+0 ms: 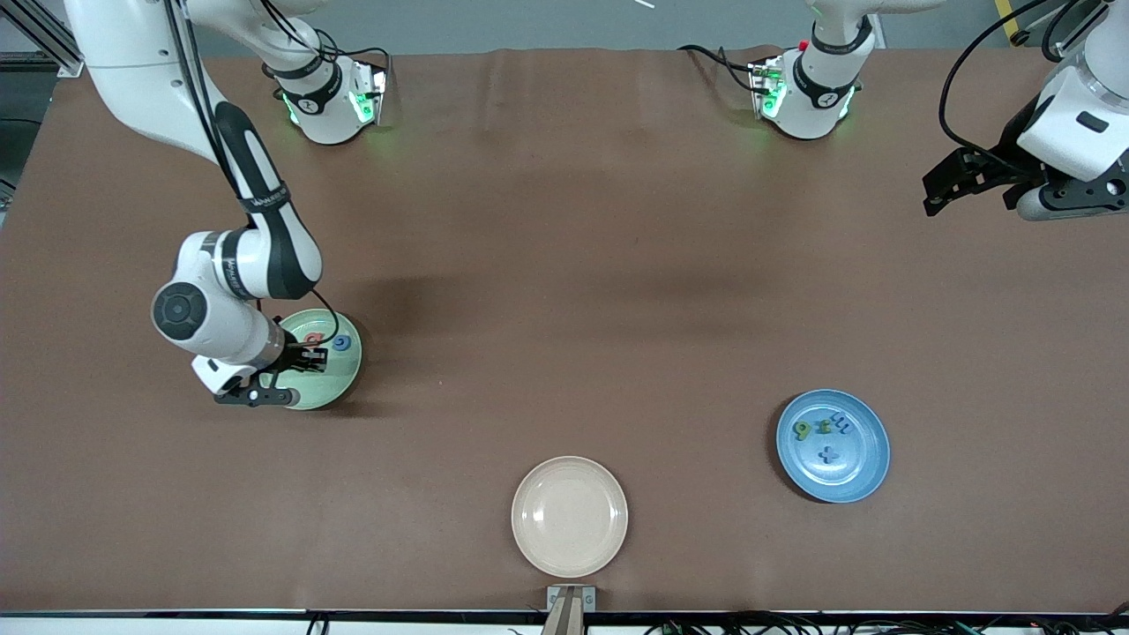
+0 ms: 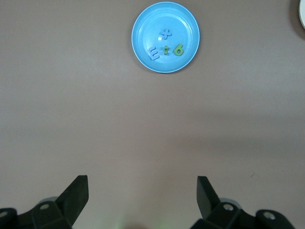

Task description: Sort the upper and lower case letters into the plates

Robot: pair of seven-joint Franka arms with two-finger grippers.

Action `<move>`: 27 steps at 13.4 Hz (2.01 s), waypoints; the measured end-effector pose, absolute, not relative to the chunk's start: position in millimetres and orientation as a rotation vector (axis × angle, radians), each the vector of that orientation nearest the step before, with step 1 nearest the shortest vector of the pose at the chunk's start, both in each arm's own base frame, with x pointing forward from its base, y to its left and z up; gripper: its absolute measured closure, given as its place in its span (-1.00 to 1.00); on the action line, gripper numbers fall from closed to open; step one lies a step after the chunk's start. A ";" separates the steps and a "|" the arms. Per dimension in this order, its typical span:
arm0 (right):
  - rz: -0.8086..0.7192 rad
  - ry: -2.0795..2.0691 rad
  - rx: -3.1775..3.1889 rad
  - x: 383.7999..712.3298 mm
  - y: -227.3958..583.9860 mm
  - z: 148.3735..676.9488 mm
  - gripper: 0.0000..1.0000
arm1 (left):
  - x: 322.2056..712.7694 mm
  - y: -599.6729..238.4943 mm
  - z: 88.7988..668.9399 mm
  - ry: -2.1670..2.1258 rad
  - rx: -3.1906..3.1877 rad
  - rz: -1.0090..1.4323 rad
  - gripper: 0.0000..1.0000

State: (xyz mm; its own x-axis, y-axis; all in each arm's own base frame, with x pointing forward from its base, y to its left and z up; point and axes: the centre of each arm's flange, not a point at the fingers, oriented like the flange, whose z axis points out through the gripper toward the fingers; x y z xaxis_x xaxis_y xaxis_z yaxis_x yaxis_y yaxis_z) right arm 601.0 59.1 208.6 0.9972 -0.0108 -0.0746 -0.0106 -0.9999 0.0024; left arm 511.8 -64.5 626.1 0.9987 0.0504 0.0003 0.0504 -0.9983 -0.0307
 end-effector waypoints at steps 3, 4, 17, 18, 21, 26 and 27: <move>-0.126 -0.011 3.136 600.9 59.0 203.8 -0.06 | 511.8 -64.8 626.0 -0.059 -3.110 0.001 -1.00; -0.118 0.005 3.137 603.2 58.3 206.7 -0.28 | 511.7 -64.8 626.0 -0.057 -3.110 0.002 -1.00; -0.276 0.059 3.089 645.3 -27.4 488.7 -1.00 | 509.0 -73.8 625.8 -0.032 -3.106 0.019 -1.00; -0.257 0.052 3.090 646.1 -29.9 505.8 -1.00 | 508.8 -73.3 625.9 -0.033 -3.106 0.021 -1.00; -0.234 0.058 3.094 647.4 -27.4 518.0 -1.00 | 506.8 -73.3 624.9 -0.033 -3.103 0.046 -1.00; -0.230 0.071 3.095 648.1 -21.7 519.4 -1.00 | 505.9 -73.5 625.2 -0.032 -3.103 0.051 -1.00; -0.227 0.071 3.096 646.7 -21.8 523.2 -1.00 | 505.8 -73.5 625.3 -0.032 -3.103 0.051 -1.00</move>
